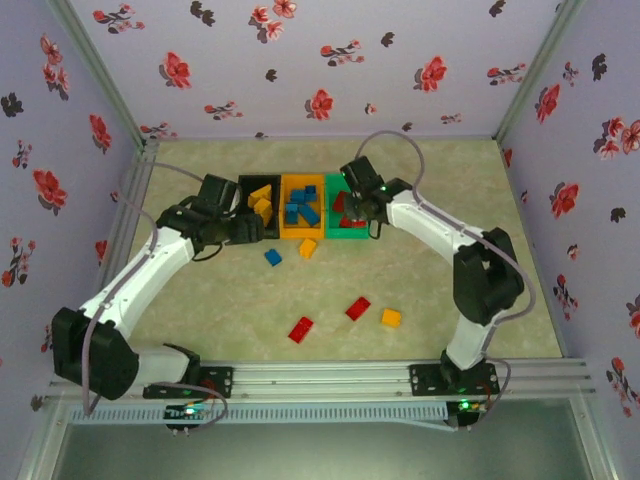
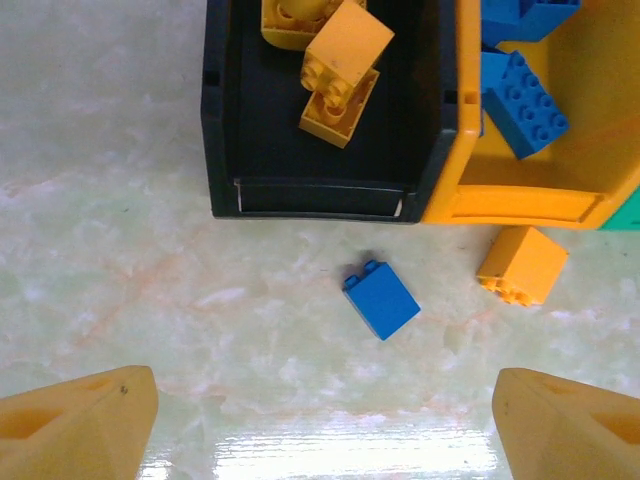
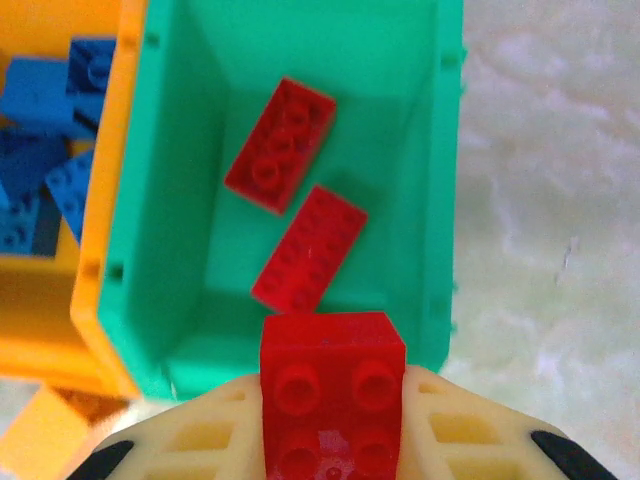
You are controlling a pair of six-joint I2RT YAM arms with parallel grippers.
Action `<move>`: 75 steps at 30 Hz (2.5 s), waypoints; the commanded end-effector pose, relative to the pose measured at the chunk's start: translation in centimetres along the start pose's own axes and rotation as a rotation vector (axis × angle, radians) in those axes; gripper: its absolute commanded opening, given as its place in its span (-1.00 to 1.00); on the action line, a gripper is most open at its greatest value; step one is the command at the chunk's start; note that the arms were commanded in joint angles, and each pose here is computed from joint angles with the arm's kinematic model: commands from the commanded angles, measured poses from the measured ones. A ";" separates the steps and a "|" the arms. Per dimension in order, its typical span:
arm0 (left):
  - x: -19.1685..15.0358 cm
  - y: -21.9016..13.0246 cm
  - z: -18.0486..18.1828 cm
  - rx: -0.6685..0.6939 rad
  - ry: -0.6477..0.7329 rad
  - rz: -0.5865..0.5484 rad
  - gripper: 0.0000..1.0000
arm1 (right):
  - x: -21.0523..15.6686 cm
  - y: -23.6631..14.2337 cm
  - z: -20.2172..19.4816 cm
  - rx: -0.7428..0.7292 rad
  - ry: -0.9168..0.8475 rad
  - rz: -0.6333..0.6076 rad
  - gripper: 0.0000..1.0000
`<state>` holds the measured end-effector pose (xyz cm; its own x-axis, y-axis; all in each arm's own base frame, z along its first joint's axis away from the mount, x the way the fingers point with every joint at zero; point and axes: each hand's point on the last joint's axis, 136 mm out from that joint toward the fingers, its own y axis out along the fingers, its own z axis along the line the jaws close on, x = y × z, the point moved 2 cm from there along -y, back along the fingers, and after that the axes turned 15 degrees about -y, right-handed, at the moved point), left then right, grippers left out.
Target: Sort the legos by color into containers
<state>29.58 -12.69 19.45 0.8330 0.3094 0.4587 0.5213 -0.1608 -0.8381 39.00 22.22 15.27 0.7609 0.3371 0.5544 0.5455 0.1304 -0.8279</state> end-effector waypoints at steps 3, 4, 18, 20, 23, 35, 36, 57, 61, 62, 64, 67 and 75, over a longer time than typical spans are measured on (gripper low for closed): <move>-1.5 -0.8 1.0 0.021 0.000 0.024 0.75 | 3.0 2.0 -1.5 -0.053 0.007 -0.026 -0.51; -1.6 -0.9 1.0 0.020 -0.002 0.024 0.75 | 3.3 2.5 -1.8 -0.057 0.017 -0.024 -0.51; -3.2 -1.2 0.5 0.006 0.028 0.046 0.75 | 3.9 4.0 -2.9 -0.027 0.066 -0.010 0.28; -3.4 -1.0 0.5 0.007 0.028 0.050 0.75 | 3.5 3.4 -3.0 -0.027 0.077 -0.014 0.28; -3.5 -0.6 0.2 0.004 0.029 0.054 0.75 | 2.7 2.1 -3.0 -0.015 0.113 -0.036 0.28; -4.4 1.8 -2.2 -0.006 0.086 0.091 0.75 | -2.6 -3.7 -4.7 -0.021 0.271 -0.145 0.37; -4.5 2.1 -2.4 -0.009 0.093 0.092 0.75 | -2.8 -4.3 -5.0 -0.037 0.265 -0.142 0.38; -7.3 10.1 -9.8 -0.097 0.284 0.019 0.60 | -5.6 -7.9 -7.9 -0.136 0.263 -0.178 0.49; -7.5 11.1 -10.8 -0.094 0.307 0.016 0.56 | -5.8 -8.3 -8.3 -0.144 0.271 -0.183 0.50; -7.5 11.5 -10.9 -0.081 0.310 0.021 0.55 | -5.9 -8.4 -8.4 -0.144 0.271 -0.185 0.50; -7.7 12.2 -11.0 -0.061 0.317 0.035 0.53 | -6.0 -8.6 -8.5 -0.147 0.275 -0.188 0.51; -8.0 13.1 -11.1 -0.043 0.327 0.051 0.49 | -6.1 -8.7 -8.7 -0.151 0.275 -0.187 0.51; -8.2 14.7 -11.8 -0.027 0.343 0.067 0.34 | -6.4 -8.7 -8.9 -0.157 0.277 -0.183 0.51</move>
<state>31.77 -27.90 6.54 0.8898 -0.0208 0.4559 0.4425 -0.2051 -0.8730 33.00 11.66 19.86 0.6955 0.0403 0.7174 0.7154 0.0532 -0.6966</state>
